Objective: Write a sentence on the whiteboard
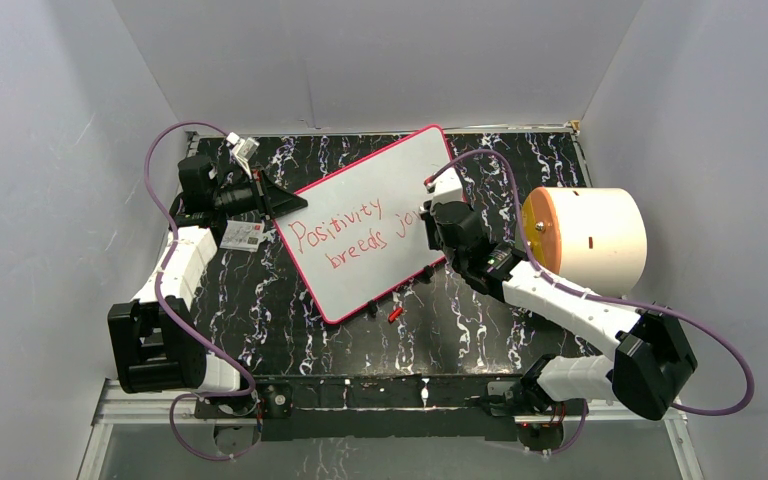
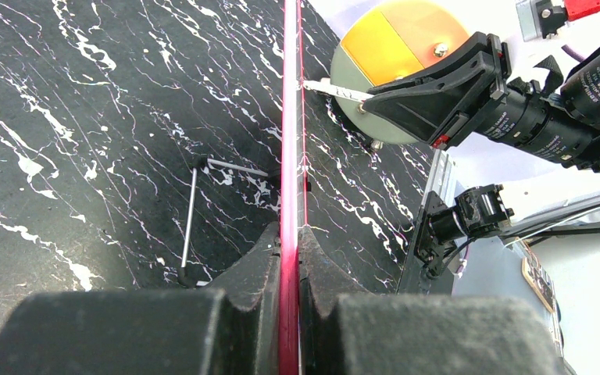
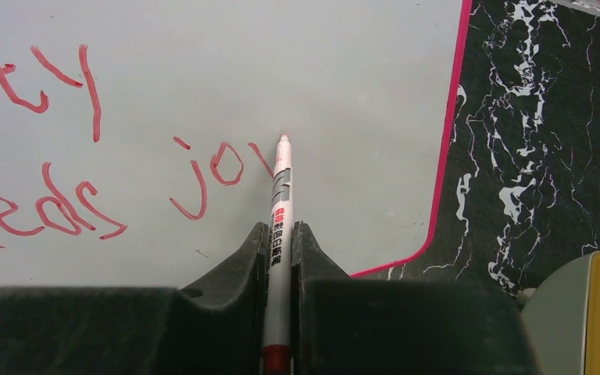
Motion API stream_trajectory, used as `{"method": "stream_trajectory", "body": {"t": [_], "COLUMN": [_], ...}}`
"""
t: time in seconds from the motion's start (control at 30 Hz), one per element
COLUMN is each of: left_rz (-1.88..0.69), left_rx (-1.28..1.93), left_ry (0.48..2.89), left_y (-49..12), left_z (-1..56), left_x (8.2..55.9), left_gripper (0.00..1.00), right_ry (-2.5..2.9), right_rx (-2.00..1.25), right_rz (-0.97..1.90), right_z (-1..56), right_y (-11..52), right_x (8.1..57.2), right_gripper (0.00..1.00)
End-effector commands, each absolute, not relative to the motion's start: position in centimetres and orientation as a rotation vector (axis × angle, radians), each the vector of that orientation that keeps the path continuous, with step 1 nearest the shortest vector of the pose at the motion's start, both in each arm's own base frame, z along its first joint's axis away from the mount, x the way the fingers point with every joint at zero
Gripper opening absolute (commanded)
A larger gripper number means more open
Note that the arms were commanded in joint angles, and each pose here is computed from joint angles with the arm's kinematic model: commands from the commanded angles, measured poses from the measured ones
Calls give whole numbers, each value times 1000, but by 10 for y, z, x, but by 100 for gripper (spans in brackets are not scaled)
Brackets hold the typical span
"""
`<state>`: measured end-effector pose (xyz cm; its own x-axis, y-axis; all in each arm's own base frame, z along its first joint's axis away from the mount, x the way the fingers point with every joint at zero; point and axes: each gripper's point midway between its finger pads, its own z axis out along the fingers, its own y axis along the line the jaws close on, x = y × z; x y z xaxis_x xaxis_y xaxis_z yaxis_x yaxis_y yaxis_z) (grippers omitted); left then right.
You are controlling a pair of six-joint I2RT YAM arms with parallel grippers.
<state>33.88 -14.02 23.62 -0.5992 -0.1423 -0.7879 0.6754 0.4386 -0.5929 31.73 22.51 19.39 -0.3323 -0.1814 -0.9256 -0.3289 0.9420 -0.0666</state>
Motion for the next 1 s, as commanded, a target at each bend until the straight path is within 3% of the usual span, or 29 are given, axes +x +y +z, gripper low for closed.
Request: {"method": "stream_trajectory", "body": {"t": [0.0, 0.97], "left_rz": [-1161, -1157], "left_rx": [387, 385], "left_ry": [2000, 2000], "left_y": [-135, -135], "left_z": [190, 191], "left_x": [347, 348], "left_gripper": [0, 0], "right_ry": [1878, 2097], "right_rx": [-345, -490], "right_rz": [194, 297], "right_z": [210, 161], "right_y": [231, 237], "right_x": [324, 273], "right_gripper": [0, 0]}}
